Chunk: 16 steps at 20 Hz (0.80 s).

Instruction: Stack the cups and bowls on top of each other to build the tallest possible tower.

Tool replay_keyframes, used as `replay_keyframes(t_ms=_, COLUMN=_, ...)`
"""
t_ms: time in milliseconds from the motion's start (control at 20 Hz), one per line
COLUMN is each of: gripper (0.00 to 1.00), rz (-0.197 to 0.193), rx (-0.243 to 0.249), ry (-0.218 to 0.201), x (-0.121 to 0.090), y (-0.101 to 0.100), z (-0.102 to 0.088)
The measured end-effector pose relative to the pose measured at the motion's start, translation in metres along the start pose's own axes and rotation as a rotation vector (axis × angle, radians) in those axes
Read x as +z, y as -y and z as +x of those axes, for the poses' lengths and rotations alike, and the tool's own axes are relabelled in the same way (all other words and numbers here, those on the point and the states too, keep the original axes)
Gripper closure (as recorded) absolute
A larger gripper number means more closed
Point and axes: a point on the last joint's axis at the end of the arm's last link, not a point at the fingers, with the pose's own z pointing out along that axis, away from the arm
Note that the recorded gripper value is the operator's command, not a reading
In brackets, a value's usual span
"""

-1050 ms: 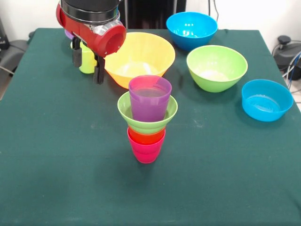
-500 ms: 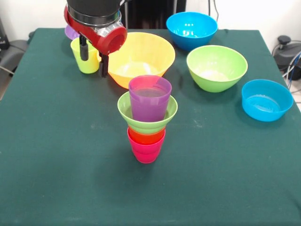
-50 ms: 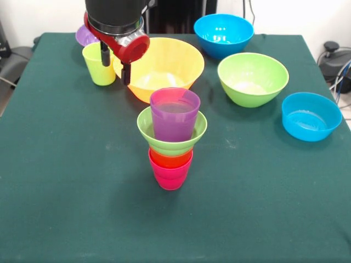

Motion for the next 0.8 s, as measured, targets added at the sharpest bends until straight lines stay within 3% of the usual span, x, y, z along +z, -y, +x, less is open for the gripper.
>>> replay_keyframes(t_ms=250, gripper=0.00, rz=0.005, rx=0.016, ry=-0.014, x=0.003, y=0.012, z=0.009)
replay_keyframes(t_ms=800, gripper=0.00, rz=-0.005, rx=0.053, ry=-0.027, x=-0.011, y=0.035, z=0.013)
